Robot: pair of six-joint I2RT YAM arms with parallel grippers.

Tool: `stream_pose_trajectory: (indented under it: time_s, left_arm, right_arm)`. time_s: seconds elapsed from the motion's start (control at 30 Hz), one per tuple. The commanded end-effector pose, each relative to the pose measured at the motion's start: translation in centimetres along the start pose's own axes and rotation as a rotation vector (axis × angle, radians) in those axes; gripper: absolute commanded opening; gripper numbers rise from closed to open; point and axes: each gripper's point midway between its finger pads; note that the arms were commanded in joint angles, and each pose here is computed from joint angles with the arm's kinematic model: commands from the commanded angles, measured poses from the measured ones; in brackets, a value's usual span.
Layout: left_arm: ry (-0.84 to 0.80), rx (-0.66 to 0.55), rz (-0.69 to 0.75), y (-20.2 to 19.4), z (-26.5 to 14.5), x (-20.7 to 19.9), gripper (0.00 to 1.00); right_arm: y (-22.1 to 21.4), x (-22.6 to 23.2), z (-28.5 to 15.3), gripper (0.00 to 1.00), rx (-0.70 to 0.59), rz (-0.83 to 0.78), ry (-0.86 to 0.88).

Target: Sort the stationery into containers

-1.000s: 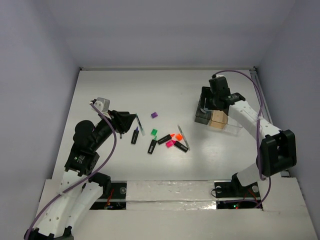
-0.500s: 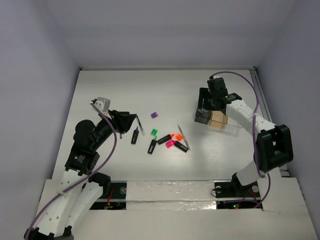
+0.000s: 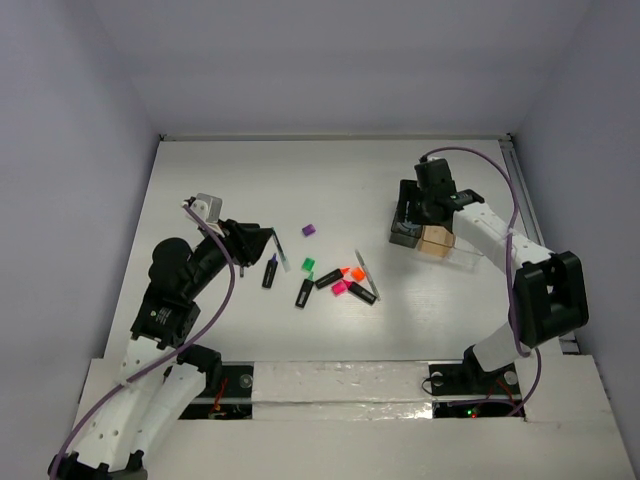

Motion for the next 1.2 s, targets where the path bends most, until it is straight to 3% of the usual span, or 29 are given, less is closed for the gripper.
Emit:
stream_pose_trajectory:
  time_s: [0.0, 0.63, 0.73, 0.8, 0.93, 1.13, 1.17]
  left_arm:
    - [-0.022, -0.07, 0.028, 2.8, -0.1, -0.7, 0.36]
    - [-0.025, -0.071, 0.027, 2.7, -0.2, -0.8, 0.37]
    - [-0.024, -0.072, 0.029, 2.7, -0.2, -0.8, 0.36]
    - [-0.024, -0.072, 0.029, 2.8, -0.2, -0.8, 0.37]
    - [-0.021, -0.068, 0.027, 2.7, -0.1, -0.7, 0.36]
    - [-0.012, -0.066, 0.028, 2.7, 0.0, -0.4, 0.36]
    - [-0.015, -0.066, 0.028, 2.7, 0.0, -0.5, 0.36]
  right_arm:
    - [2.6, 0.6, -1.4, 0.42, -0.091, 0.022, 0.03]
    - [-0.2, -0.1, 0.8, 0.46, 0.024, -0.001, -0.006]
    - [0.0, -0.2, 1.1, 0.55, 0.018, -0.003, -0.022]
    - [0.5, -0.2, 0.9, 0.7, 0.002, -0.004, -0.025]
    - [2.3, 0.2, -0.9, 0.85, -0.073, -0.003, 0.007]
    - [3.0, 3.0, -4.3, 0.87, -0.18, -0.055, 0.151]
    - [2.3, 4.1, -4.9, 0.79, -0.18, -0.095, 0.181]
Point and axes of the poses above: each gripper's point midway between its finger pads, its own z axis out along the fingers, its own x axis along the line the jaws close on, y = z × x, and after that the axes turned 11 degrees about z, right-handed
